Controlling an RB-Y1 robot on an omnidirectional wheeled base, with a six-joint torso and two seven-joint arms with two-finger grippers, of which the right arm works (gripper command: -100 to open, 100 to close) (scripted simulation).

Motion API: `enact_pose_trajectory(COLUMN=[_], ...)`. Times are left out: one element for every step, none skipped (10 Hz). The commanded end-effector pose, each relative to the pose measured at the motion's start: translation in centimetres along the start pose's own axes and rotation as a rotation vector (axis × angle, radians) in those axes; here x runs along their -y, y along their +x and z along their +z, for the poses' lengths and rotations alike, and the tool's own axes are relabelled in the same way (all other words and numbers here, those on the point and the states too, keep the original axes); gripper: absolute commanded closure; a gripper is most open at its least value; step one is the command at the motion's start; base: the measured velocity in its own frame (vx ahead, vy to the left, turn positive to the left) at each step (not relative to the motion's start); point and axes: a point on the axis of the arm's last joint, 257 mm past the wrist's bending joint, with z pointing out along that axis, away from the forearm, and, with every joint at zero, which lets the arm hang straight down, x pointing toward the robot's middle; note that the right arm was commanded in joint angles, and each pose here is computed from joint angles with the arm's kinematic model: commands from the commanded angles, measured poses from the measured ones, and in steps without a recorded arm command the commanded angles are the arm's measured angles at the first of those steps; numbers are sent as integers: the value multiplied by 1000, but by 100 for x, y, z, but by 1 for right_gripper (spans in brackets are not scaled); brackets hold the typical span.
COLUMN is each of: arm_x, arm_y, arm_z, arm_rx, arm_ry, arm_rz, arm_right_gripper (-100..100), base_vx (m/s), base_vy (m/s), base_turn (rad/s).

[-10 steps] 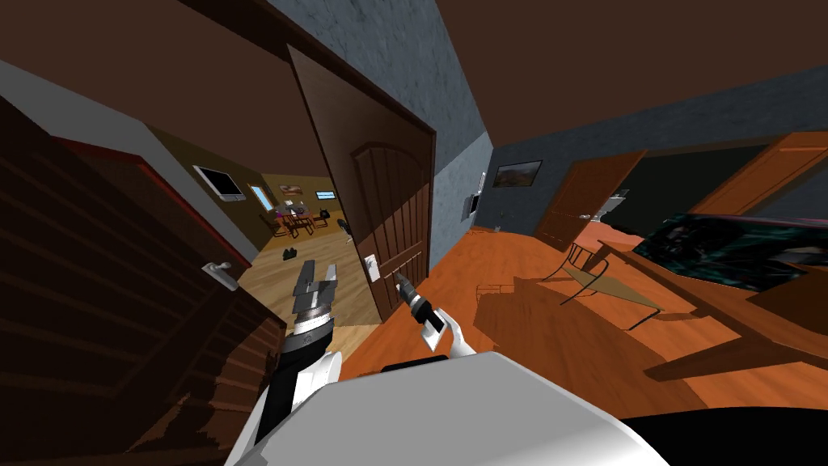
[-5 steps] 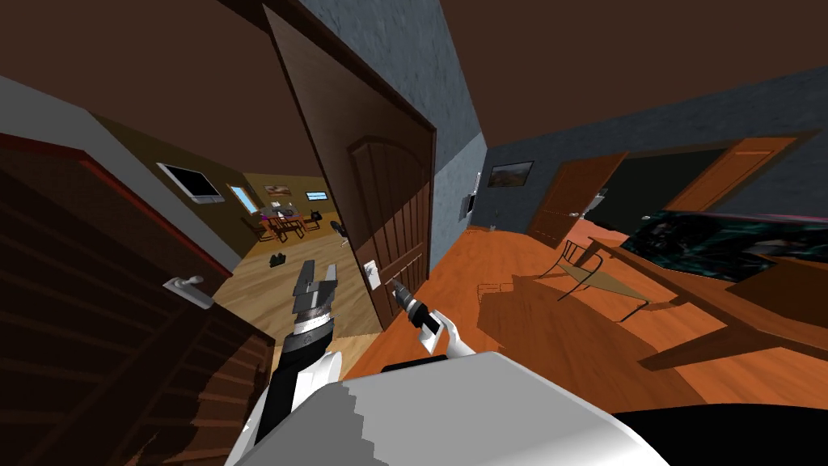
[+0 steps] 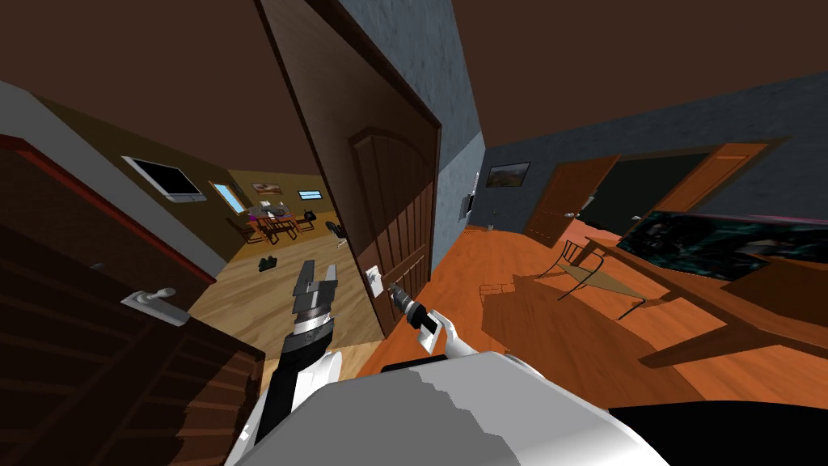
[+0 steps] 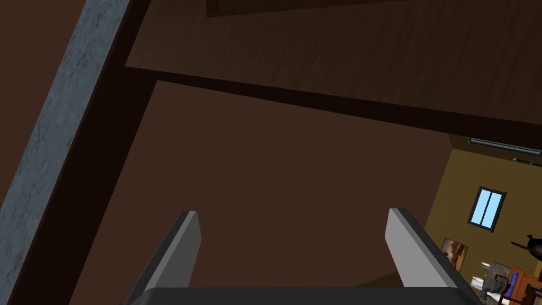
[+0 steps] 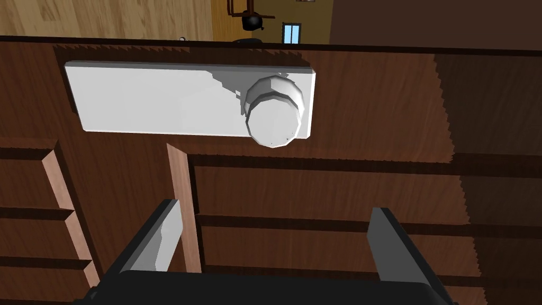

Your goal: Push the door open

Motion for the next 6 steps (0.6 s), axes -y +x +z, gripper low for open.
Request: enact_pose_trajectory(arm_x=[8, 10, 12, 17, 19, 22], arm_y=[-24, -31, -39, -55, -63, -76], arm_z=[13, 18, 23, 34, 41, 53], arm_rx=[6, 8, 10, 15, 17, 22], arm_ry=[2, 3, 3, 5, 5, 6], arm_rz=[-1, -1, -1, -1, -1, -1], arm_right_gripper=[-100, -100, -100, -100, -100, -100], base_vx=[106, 133, 122, 121, 142, 162], base_vy=[82, 106, 117, 172, 164, 155], base_turn=[44, 33, 18, 45, 30, 38])
